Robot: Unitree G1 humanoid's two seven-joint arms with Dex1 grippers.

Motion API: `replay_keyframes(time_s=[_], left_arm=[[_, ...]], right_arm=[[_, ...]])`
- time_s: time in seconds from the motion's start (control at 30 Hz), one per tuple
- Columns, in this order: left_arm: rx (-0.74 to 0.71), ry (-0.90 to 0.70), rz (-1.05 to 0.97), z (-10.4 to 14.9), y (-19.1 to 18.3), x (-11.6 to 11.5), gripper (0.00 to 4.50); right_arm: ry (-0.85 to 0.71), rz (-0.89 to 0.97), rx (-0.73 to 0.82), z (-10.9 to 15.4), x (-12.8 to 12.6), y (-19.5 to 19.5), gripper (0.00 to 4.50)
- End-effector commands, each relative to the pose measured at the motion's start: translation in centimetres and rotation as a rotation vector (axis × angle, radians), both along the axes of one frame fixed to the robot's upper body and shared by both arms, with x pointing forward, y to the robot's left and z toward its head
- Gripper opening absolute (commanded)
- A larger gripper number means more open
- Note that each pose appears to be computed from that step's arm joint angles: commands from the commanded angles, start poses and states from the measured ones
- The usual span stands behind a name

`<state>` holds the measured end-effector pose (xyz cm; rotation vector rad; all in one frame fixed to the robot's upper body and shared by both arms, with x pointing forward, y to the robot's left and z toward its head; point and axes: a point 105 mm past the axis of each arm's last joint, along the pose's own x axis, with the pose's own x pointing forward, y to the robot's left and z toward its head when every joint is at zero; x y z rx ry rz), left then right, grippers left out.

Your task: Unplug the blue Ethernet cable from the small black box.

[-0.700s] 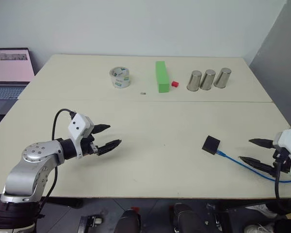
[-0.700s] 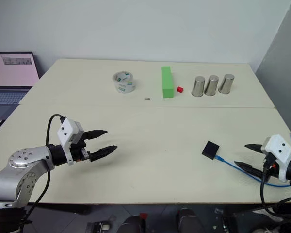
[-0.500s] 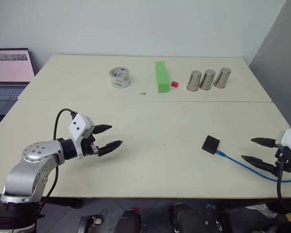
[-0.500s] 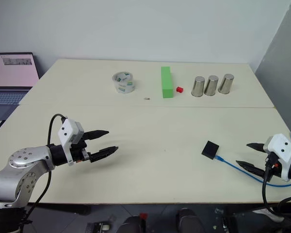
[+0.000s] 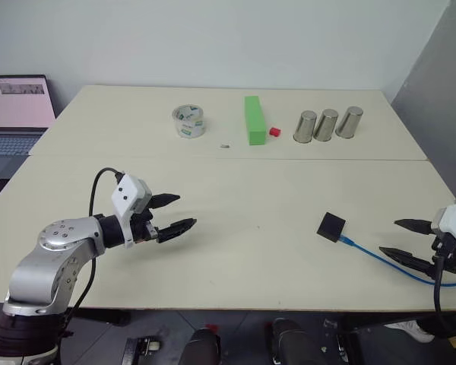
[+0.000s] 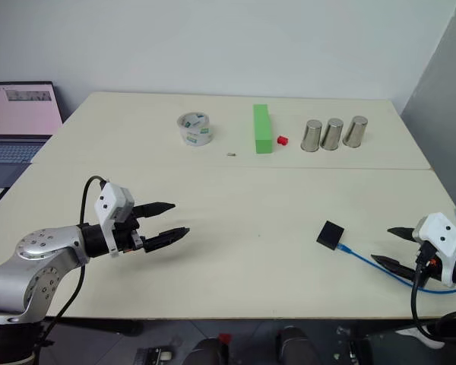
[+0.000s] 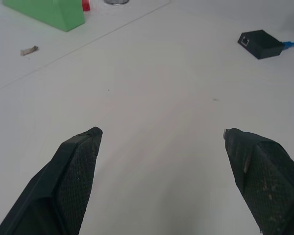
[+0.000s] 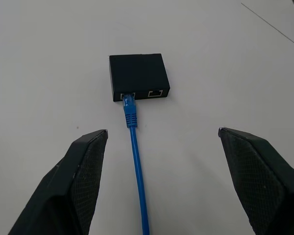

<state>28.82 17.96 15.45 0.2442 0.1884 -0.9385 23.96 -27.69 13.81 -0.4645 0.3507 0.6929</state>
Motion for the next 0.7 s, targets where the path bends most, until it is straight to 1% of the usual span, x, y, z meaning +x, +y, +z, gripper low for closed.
replay_keyframes(time_s=[0.03,0.13,0.2,0.37,0.5,0.57,0.6,0.7], left_arm=[[-0.001,0.004,-0.159,0.0,-2.5,-1.2,4.22],[0.022,0.024,-0.263,-1.2,-4.4,-2.0,4.22],[0.008,0.016,-0.290,-1.1,-5.2,-2.0,4.22],[0.008,-0.004,-0.313,-1.0,-5.6,-1.6,4.22],[0.004,-0.009,-0.315,-1.0,-5.6,-1.3,4.22],[0.001,-0.011,-0.314,-1.0,-5.6,-1.2,4.30],[-0.001,-0.012,-0.306,-1.1,-5.4,-1.1,4.30],[-0.007,-0.012,-0.293,-1.2,-5.3,-1.0,4.30]], right_arm=[[-0.037,-0.026,0.062,0.1,0.9,1.4,3.86],[-0.010,0.002,0.052,-1.4,1.3,2.3,3.86],[0.014,0.004,0.045,-2.2,1.6,2.4,3.86],[0.074,0.025,0.046,-4.2,2.4,2.7,3.86],[0.094,0.042,0.046,-5.3,3.5,2.8,3.86],[0.097,0.045,0.046,-5.5,4.0,2.9,3.47],[0.109,0.064,0.034,-5.6,4.1,3.0,3.33],[0.130,0.100,0.010,-5.9,4.0,3.1,2.68]])
